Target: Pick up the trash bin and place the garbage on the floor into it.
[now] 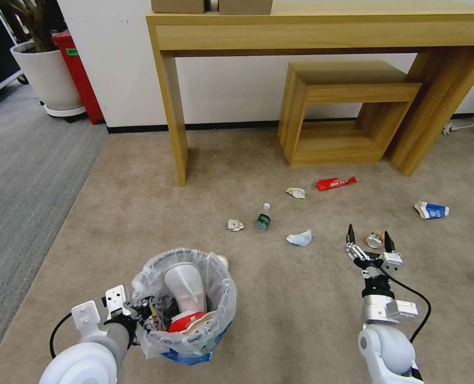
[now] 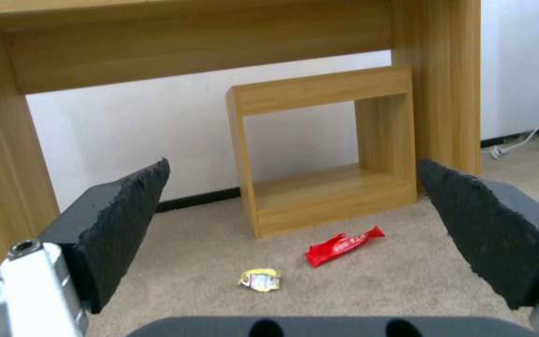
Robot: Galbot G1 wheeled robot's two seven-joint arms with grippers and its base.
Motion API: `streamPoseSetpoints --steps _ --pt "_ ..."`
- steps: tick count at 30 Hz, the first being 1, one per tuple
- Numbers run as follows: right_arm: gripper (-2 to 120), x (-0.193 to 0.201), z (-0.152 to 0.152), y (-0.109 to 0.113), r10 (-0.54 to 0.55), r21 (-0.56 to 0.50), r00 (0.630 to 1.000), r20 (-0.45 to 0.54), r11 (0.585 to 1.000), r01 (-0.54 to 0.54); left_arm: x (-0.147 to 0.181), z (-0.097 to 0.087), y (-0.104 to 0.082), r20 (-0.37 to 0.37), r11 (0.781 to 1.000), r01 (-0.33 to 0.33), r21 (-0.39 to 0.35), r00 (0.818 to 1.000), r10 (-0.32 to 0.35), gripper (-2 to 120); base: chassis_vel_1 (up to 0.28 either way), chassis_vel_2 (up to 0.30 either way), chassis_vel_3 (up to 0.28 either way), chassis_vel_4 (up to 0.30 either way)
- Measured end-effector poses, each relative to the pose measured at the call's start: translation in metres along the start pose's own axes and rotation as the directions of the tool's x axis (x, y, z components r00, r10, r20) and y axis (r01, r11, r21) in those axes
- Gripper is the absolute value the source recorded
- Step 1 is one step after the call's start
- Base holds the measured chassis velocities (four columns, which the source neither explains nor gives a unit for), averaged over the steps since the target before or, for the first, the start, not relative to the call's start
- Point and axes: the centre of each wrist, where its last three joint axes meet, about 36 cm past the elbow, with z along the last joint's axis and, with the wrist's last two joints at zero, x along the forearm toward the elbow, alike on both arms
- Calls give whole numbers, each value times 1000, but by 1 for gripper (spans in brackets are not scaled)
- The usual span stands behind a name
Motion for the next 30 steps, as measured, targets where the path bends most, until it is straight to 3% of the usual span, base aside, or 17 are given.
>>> streamPoseSetpoints --steps 30 --pt "100 -1 6 2 -4 -1 1000 22 1000 4 -9 3 0 -8 1000 -7 -9 1000 7 0 0 0 0 0"
